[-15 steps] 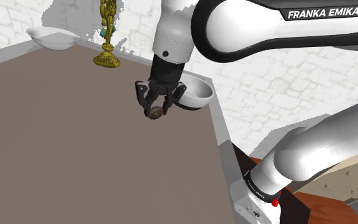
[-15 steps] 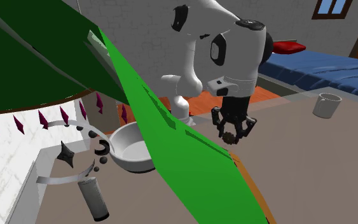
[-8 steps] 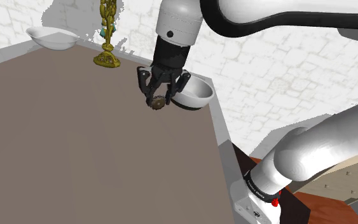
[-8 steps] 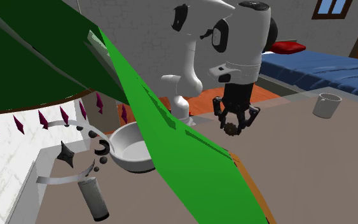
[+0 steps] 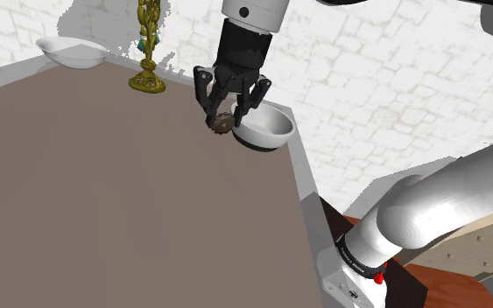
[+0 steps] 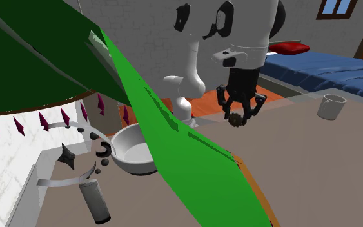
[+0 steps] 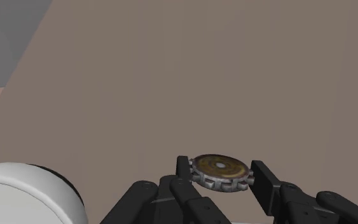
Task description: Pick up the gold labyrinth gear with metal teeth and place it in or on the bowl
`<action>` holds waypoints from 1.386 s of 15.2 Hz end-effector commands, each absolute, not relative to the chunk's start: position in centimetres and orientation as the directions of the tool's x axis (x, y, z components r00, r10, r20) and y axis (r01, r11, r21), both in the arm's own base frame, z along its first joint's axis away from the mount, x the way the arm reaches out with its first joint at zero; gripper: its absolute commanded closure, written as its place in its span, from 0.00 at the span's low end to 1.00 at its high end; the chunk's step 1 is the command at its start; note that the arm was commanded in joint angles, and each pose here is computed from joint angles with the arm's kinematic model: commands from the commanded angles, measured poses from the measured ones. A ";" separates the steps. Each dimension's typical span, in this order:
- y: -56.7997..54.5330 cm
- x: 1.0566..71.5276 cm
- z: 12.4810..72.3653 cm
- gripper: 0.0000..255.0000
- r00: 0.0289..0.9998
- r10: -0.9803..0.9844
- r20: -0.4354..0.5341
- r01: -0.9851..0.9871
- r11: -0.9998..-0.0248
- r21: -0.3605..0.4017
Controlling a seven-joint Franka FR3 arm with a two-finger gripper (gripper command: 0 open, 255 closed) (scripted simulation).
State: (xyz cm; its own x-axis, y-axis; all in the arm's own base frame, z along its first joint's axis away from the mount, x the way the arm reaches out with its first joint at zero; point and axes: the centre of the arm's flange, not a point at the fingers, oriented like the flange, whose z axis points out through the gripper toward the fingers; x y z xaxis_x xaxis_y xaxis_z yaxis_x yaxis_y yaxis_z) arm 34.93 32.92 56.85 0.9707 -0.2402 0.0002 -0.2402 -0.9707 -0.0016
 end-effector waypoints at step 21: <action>8.4 44.5 58.1 1.00 0.971 -0.240 0.000 -0.240 -0.971 -0.001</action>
